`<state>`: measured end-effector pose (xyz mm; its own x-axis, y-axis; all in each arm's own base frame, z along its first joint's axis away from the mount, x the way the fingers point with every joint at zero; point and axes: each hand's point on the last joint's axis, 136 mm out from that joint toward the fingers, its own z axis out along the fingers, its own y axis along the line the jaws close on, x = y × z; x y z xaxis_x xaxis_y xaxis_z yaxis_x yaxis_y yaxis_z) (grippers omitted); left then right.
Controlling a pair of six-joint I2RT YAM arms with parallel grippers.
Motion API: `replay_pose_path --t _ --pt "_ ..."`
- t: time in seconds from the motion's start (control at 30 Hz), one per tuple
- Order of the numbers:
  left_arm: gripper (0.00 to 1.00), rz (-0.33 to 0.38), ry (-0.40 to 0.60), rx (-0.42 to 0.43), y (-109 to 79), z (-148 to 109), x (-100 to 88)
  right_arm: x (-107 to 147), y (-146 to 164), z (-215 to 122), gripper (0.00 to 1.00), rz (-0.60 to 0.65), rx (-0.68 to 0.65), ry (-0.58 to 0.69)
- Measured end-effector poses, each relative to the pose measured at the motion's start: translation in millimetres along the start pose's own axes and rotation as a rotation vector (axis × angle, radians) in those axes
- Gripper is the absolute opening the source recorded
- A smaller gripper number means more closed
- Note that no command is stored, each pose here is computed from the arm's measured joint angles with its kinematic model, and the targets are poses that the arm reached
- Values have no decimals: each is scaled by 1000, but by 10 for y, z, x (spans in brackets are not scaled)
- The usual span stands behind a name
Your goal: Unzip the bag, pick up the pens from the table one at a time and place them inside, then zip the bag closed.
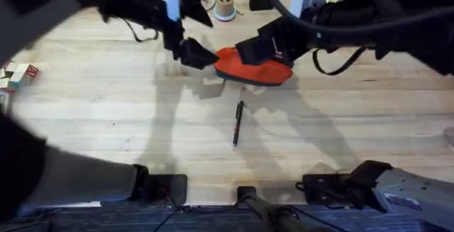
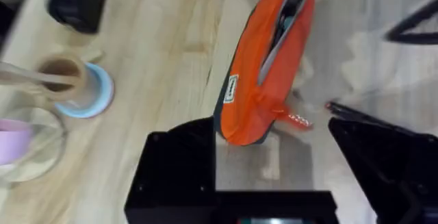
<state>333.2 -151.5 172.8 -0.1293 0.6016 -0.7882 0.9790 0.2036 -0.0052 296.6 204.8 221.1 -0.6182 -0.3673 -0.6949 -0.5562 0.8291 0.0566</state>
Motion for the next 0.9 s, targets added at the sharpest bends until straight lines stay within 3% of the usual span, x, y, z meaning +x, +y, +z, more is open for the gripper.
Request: replay_pose_path --t 0.13,0.37,0.4,0.47,0.63,0.9 --pt "993 14 -6 -17 -197 -273 -237 45 -21 -26 996 -52 6 26" --pt "993 33 -10 -31 -540 -553 -450 158 -25 -31 989 -124 4 72" --pt "993 37 -12 -33 -547 -563 -461 158 -25 -31 946 -134 3 72" --pt "993 41 -13 -37 -546 -573 -473 159 -27 -27 765 -156 3 74" --pt "993 41 -13 -37 -545 -573 -472 168 -41 -15 76 -202 9 80" --pt "993 41 -13 -37 -545 -573 -473 225 -81 75 31 -289 9 115"
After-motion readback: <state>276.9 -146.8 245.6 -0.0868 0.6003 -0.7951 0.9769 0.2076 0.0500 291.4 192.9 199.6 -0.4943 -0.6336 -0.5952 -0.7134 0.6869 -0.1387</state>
